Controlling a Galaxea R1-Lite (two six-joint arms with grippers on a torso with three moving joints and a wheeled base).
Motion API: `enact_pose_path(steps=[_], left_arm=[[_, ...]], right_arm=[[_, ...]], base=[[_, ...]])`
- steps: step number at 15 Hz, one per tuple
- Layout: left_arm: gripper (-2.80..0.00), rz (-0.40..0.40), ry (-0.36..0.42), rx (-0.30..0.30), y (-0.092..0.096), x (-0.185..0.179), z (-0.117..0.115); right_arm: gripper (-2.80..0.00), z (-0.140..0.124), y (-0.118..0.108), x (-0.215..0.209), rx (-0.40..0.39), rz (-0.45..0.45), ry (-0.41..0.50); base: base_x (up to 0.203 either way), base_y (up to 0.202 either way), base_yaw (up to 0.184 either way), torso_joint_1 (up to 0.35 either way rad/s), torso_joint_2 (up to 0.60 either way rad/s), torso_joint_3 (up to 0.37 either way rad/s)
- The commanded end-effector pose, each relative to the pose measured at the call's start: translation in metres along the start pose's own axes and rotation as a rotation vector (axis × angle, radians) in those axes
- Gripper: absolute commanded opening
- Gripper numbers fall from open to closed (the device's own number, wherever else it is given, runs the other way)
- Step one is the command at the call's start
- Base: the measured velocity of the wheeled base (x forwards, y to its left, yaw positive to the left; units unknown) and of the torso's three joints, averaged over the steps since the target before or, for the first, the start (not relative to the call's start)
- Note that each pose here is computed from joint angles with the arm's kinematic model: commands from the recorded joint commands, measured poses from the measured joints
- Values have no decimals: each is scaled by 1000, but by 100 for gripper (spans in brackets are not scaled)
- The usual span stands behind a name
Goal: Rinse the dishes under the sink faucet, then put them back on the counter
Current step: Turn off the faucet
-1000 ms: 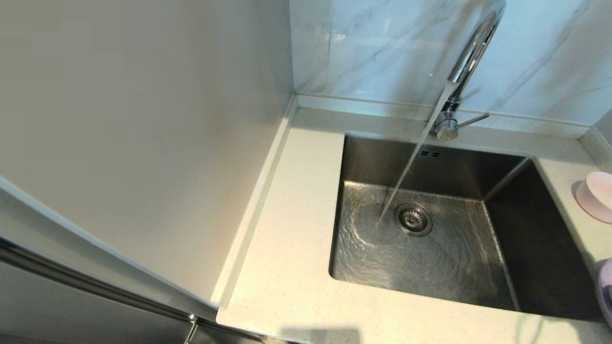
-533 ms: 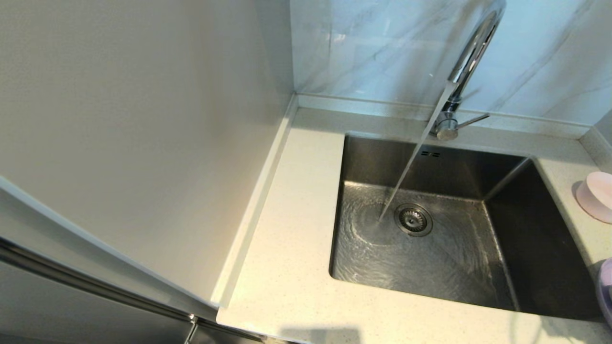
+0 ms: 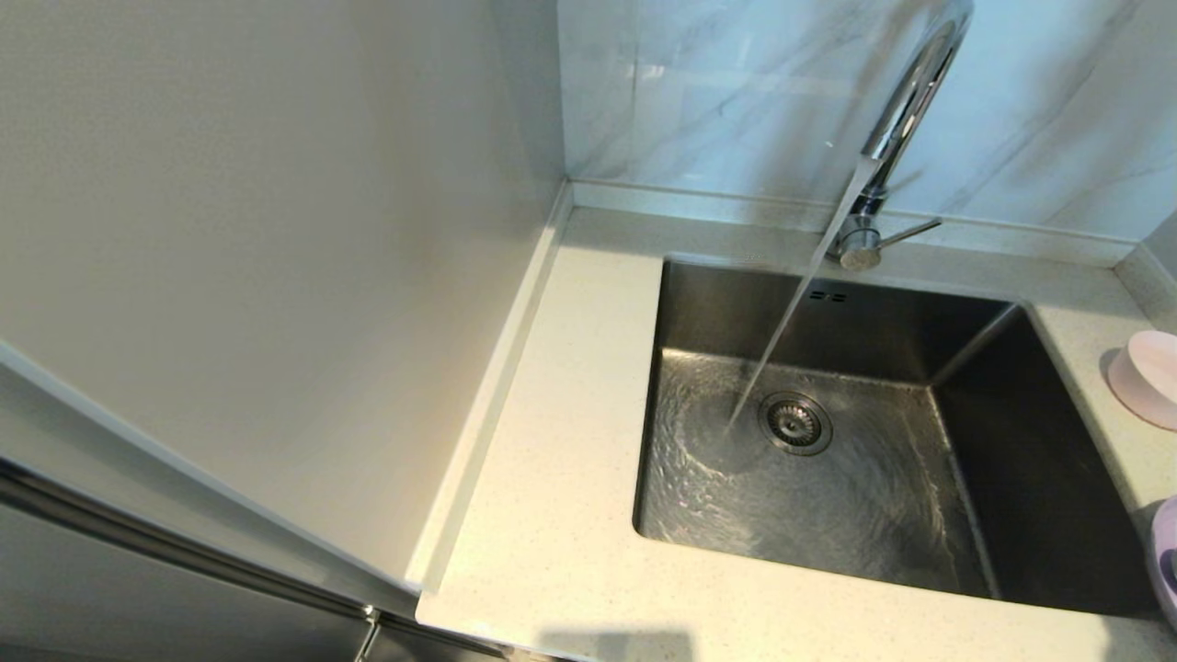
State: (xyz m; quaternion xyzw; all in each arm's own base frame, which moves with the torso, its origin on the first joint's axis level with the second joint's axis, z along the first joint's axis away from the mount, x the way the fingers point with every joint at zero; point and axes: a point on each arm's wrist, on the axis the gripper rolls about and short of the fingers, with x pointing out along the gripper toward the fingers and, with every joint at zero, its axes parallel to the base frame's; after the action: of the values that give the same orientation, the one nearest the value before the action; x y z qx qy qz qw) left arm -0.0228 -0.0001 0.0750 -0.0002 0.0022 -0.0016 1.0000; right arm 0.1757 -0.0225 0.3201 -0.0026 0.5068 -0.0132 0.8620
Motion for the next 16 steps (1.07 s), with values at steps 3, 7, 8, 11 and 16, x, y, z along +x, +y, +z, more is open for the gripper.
enact_pose_path(steps=[3,7,8,11,16], left_arm=[[-280,0,0,0,0,0,0],[-280,0,0,0,0,0,0],[-280,0,0,0,0,0,0],[-280,0,0,0,0,0,0],[-280,-1,0,0,0,0,0]], right_arm=[[-280,58,-2,58,-29,-4,-173],[-280,94,-8,97,-26,-24,-344],[-280,101,-9,101,-26,-28,-376],[-280,119,-15,110,-7,-40,-405],[-280,137,-26,122,14,-58,-427]], base=[[0,0,0,0,0,0],[0,0,0,0,0,0],[0,0,0,0,0,0],[0,0,0,0,0,0],[0,0,0,0,0,0]])
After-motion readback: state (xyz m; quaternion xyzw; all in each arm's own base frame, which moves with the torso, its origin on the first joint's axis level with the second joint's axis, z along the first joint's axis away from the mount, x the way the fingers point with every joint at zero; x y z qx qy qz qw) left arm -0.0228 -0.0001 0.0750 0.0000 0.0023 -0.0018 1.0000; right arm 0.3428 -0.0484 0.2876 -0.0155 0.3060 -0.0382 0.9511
